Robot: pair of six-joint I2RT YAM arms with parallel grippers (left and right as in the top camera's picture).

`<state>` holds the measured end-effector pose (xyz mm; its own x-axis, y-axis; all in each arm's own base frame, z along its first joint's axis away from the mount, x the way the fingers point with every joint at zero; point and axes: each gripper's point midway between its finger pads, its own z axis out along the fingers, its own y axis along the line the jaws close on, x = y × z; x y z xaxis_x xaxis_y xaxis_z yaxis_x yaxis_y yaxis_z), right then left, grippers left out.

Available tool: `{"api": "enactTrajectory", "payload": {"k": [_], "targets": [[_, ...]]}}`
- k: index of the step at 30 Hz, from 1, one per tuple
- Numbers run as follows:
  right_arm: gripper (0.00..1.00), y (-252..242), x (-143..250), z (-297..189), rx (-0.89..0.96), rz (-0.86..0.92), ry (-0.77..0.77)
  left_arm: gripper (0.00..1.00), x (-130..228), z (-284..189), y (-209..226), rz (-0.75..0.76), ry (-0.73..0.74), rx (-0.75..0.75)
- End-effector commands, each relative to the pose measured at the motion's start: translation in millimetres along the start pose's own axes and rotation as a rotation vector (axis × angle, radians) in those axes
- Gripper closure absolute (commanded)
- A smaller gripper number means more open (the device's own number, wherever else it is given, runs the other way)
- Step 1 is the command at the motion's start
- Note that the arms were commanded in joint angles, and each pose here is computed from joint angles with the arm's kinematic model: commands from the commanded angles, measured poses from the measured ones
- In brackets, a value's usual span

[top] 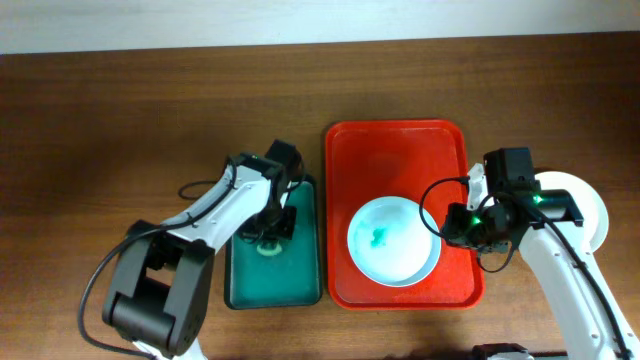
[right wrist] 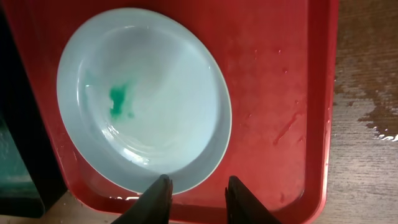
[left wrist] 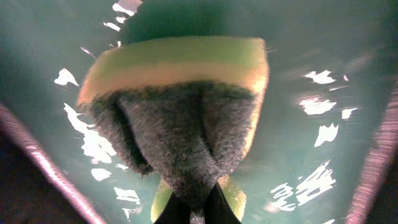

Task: Clean dirty plates on tray and stack at the side
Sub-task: 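Grasp the sponge with the left gripper and scrub the last plate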

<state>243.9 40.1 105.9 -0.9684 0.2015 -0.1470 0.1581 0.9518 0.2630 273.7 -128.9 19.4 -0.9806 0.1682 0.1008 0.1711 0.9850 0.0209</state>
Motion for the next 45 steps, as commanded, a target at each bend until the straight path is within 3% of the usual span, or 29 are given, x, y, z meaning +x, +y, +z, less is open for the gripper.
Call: {"api": "enactTrajectory", "payload": {"k": [1,7,9,10,12,15,21,25,29,31,33,34,35,38,42,45], "targets": [[0.69,-8.7,1.7,25.0,0.029,0.033,0.088,1.00,-28.7,-75.7,-7.1,0.006,-0.177,0.033],[0.70,-26.7,5.3,95.3,0.068,0.078,0.273,1.00,-37.2,-159.0,-12.5,0.090,-0.289,0.056],[0.80,-31.0,11.7,107.5,0.078,0.089,0.318,1.00,-42.9,-163.5,-36.2,0.133,-0.327,0.115],[0.92,-32.4,16.6,112.7,0.077,0.090,0.326,1.00,-46.1,-165.4,-59.5,0.181,-0.356,0.160],[0.96,-35.2,24.9,121.7,0.069,0.094,0.322,1.00,-51.1,-165.5,-100.2,0.266,-0.403,0.216],[0.96,-36.9,30.0,124.4,0.071,0.094,0.328,1.00,-53.7,-139.1,-157.5,0.327,-0.381,0.279],[0.95,-37.5,30.8,124.1,0.074,0.094,0.331,1.00,-33.8,-34.4,-235.6,0.379,-0.105,0.426],[0.95,-37.6,31.7,123.7,0.075,0.095,0.335,1.00,-43.8,19.7,-212.0,0.355,-0.079,0.229],[0.95,-37.6,31.7,123.7,0.075,0.095,0.335,1.00,-70.0,24.1,-124.8,0.305,-0.161,-0.230],[0.95,-37.7,31.8,123.7,0.075,0.095,0.336,1.00,-73.9,19.6,-108.5,0.301,-0.176,-0.317],[0.95,-37.8,32.7,123.4,0.076,0.096,0.339,1.00,-74.6,19.6,-108.3,0.288,-0.179,-0.314],[0.95,-38.0,33.7,123.0,0.077,0.093,0.344,1.00,-72.9,22.2,-116.4,0.260,-0.173,-0.263],[0.95,-38.0,34.3,122.9,0.077,0.094,0.346,1.00,-62.5,30.0,-156.2,0.266,-0.118,-0.033],[0.95,-38.1,34.8,122.6,0.078,0.094,0.348,1.00,-33.8,20.4,-242.4,0.321,0.015,0.455],[0.95,-38.1,35.0,122.5,0.078,0.095,0.349,1.00,-10.2,14.6,-273.2,0.456,0.029,0.536],[0.95,-38.1,35.3,122.4,0.078,0.095,0.351,1.00,-10.7,17.4,-264.1,0.438,0.042,0.505]]}}
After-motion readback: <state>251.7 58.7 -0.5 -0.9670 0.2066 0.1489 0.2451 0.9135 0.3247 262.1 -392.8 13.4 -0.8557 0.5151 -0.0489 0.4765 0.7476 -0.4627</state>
